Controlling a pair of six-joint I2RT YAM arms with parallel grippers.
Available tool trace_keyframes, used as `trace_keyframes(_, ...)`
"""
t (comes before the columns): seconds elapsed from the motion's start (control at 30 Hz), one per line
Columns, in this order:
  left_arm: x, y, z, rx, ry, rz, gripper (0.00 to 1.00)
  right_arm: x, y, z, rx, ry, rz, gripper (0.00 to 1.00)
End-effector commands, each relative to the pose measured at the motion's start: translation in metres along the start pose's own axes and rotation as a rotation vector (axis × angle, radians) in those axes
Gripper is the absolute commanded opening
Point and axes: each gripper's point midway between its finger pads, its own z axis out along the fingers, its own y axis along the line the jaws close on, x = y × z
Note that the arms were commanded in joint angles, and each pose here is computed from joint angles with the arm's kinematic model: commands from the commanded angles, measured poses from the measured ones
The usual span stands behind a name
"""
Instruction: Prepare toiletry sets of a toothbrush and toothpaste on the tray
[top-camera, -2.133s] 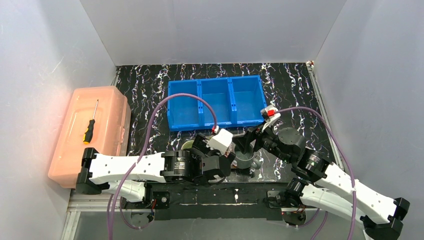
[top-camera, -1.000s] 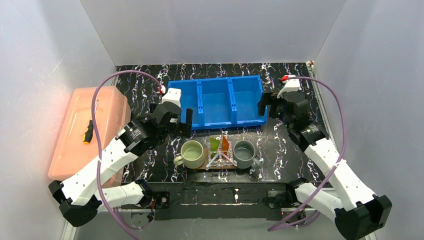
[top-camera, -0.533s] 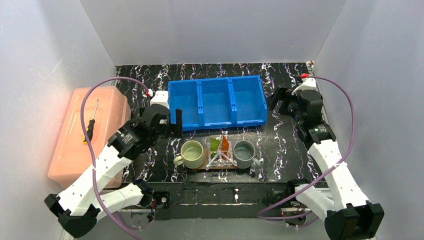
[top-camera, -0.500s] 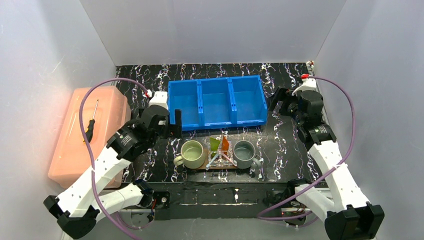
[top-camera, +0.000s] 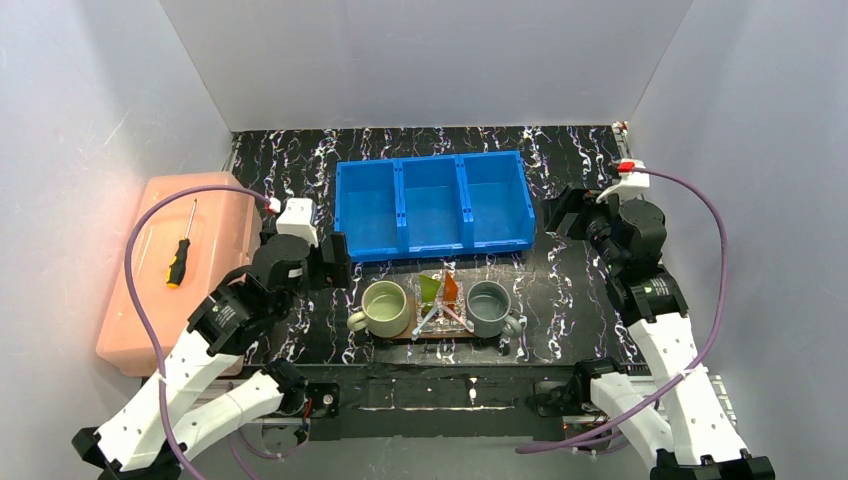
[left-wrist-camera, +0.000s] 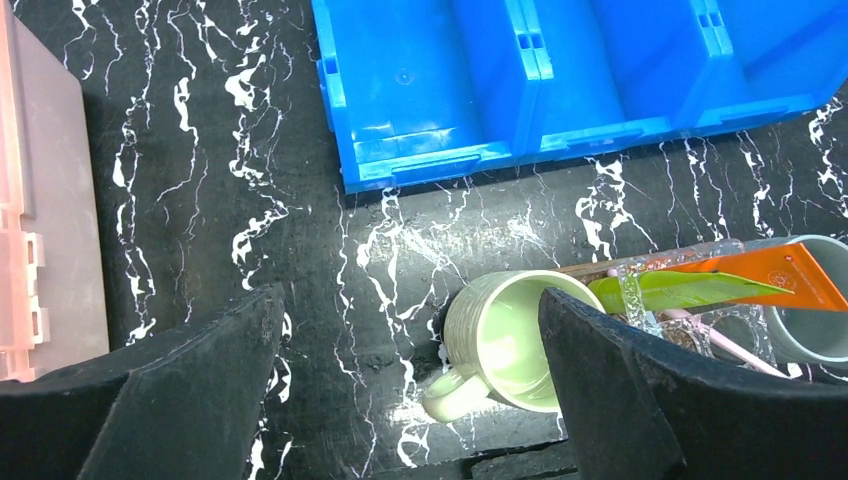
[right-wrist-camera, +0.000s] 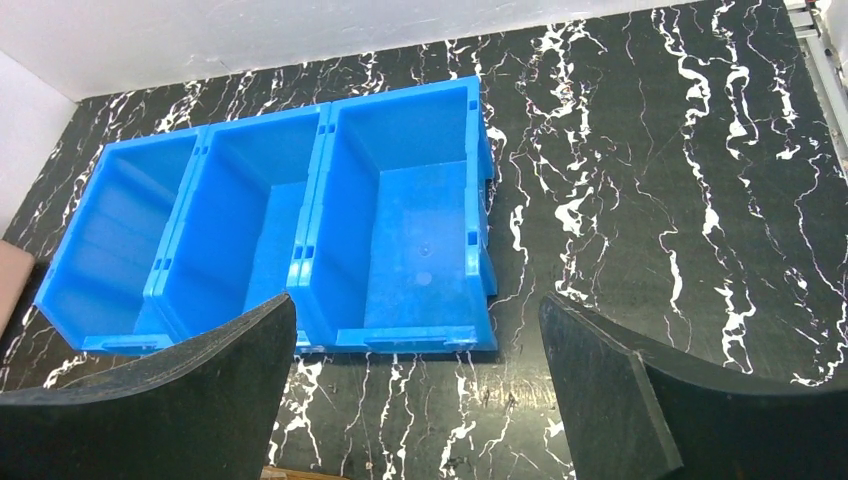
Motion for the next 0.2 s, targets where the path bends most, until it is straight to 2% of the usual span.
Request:
trace_keyframes(0.0,0.0000,-0.0054,0.0007,0.048,-0.021,0.027,0.98,-0.0068,0.0019,-0.0007,-0.020,-0.042,-0.031,0.98)
trace_keyframes(0.17,-0.0020,0.0011,-0.0011,0.022,-0.049,0.011,0.98,-0.0027,0.0032,0.0008,-0.034,-0.036,-0.031,0.98)
